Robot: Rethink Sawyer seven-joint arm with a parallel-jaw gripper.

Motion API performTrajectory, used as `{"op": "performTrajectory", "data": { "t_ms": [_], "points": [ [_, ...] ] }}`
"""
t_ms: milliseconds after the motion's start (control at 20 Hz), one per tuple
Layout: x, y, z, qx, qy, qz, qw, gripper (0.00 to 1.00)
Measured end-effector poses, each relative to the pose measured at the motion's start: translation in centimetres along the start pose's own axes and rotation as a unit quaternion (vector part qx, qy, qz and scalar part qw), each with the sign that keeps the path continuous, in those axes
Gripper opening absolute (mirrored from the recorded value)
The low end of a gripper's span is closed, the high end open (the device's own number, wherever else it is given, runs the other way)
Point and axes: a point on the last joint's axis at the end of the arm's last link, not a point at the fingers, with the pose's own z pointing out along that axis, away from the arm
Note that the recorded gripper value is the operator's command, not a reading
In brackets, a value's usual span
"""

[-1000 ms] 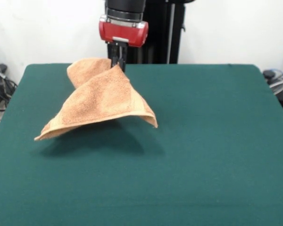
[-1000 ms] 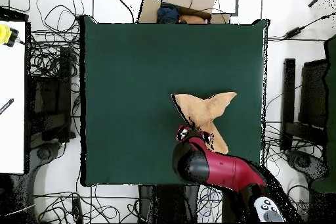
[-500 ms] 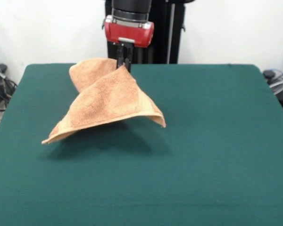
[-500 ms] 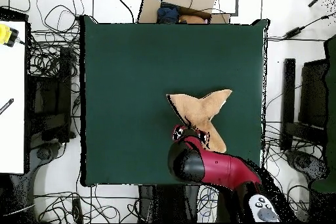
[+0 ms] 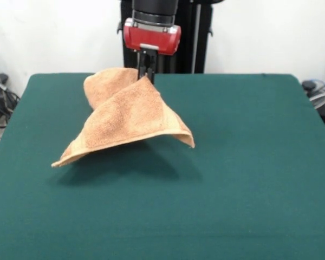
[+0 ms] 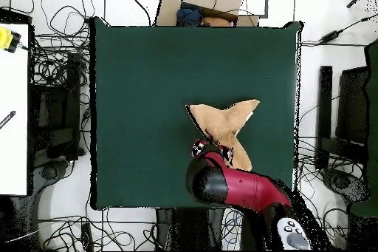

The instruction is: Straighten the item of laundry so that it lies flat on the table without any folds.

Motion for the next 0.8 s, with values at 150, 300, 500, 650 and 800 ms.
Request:
{"op": "performTrajectory", "data": {
  "t_ms": [150, 300, 500, 650, 800],
  "points": [
    [-0.2, 1.5, -0.1, -0.002, 0.000, 0.000, 1.0000, 0.00],
    [-0.2, 5.5, -0.3, -0.012, 0.003, 0.004, 0.9999, 0.00],
    [0.3, 10.0, 0.1, -0.024, 0.010, 0.016, 0.9995, 0.00],
    [1.0, 14.2, 0.6, -0.034, 0.012, 0.033, 0.9988, 0.00],
    [2.5, 18.9, 1.9, -0.041, 0.003, 0.063, 0.9972, 0.00]
  ]
}}
